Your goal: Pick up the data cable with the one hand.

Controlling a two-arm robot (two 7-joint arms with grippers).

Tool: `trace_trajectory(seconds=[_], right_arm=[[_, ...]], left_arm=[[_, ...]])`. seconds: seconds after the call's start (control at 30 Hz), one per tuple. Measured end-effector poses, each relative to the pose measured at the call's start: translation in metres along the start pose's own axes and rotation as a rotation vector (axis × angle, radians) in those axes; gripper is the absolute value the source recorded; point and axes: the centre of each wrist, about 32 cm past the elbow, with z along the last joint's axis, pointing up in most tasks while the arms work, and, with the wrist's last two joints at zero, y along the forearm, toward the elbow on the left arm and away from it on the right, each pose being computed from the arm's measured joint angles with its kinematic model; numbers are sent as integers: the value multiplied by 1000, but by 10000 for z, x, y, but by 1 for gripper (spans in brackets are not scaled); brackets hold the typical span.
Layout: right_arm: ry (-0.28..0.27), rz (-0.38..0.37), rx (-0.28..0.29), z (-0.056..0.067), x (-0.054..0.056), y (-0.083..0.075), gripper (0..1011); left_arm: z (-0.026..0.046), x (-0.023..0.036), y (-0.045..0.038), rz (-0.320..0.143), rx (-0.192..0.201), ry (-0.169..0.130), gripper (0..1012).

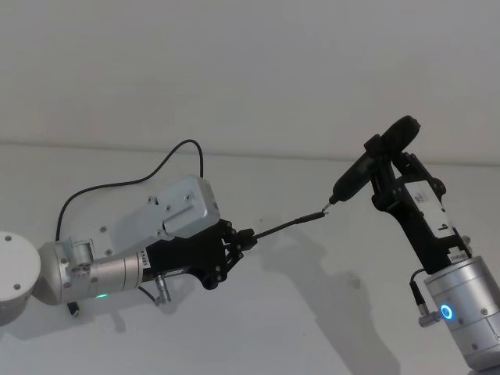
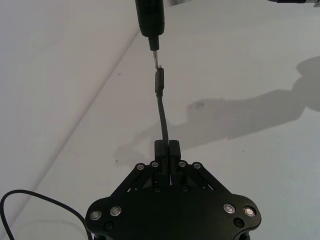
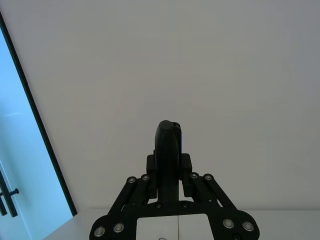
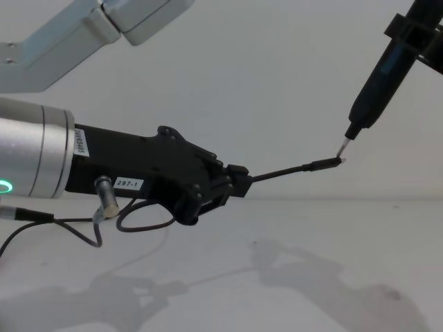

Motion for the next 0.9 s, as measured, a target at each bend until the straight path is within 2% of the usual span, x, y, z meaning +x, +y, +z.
trace_trajectory(seconds=[0.9], right_arm=[[-21,-16,6,7,-22,-64,268]], left_arm=[[0,0,0,0,0,0,44]])
